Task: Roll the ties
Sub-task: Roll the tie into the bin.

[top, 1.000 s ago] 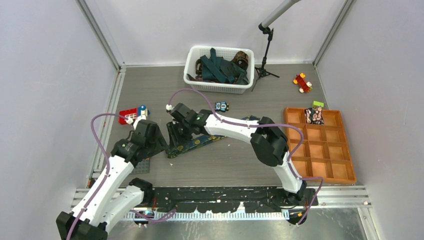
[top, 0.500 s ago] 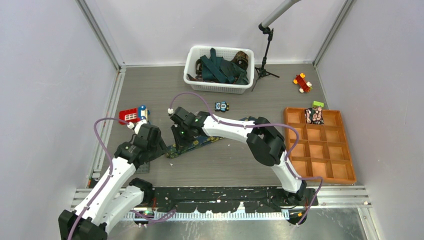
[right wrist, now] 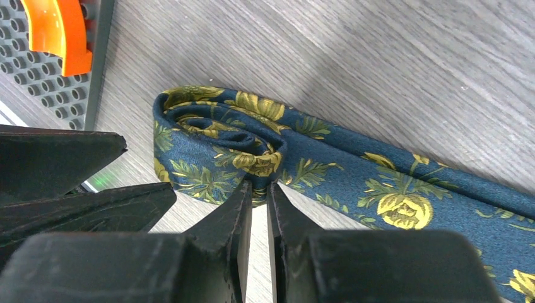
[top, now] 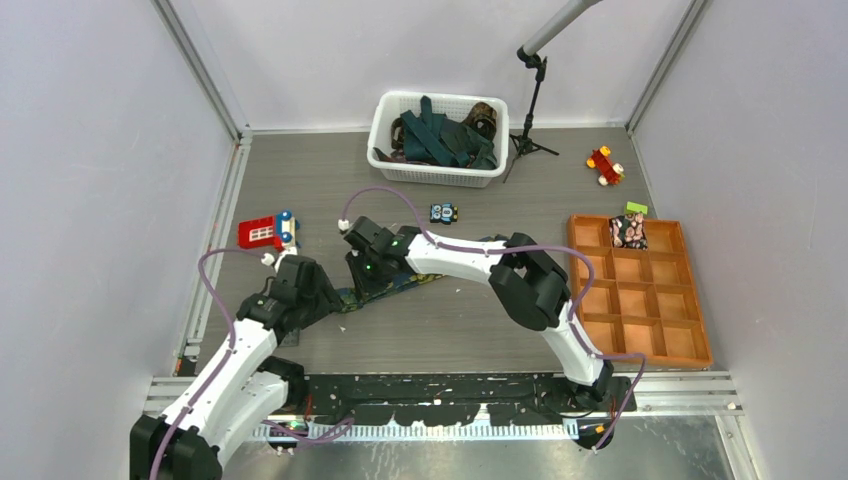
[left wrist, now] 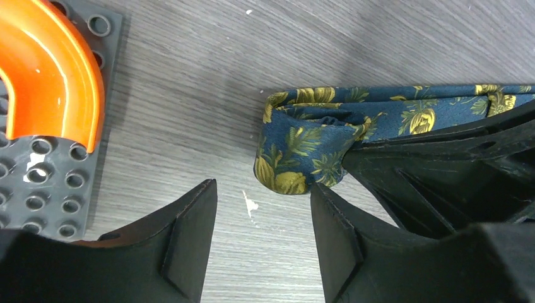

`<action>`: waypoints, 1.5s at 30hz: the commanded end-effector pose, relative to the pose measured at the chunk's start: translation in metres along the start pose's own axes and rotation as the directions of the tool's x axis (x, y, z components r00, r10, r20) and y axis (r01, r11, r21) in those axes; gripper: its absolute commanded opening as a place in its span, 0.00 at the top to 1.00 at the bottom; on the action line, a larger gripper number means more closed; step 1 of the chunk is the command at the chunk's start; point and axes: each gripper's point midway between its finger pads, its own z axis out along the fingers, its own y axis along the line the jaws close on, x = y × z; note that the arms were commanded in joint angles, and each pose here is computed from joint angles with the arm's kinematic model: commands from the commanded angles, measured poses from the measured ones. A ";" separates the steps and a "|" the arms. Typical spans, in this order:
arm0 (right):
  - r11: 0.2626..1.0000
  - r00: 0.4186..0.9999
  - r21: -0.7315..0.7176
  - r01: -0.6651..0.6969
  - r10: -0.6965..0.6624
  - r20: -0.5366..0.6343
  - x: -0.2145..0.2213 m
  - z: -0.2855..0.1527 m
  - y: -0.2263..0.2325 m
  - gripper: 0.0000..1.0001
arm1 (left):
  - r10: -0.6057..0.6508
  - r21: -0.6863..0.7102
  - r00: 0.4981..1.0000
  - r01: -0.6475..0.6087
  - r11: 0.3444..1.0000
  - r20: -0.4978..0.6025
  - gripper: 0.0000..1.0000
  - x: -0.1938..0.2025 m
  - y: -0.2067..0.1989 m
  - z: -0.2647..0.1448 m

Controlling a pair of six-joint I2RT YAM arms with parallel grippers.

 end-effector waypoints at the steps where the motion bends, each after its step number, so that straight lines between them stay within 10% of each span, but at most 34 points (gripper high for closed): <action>1: 1.000 1.000 0.014 0.016 -0.016 0.014 -0.002 0.012 -0.011 0.81 | -0.013 0.100 1.000 0.011 0.995 0.027 0.42 -0.009 -0.015 0.006; 45: 1.000 0.995 -0.017 0.008 -0.006 0.101 -0.048 -0.036 -0.008 0.75 | -0.185 0.241 0.980 0.196 0.950 -0.067 0.54 -0.014 -0.028 0.037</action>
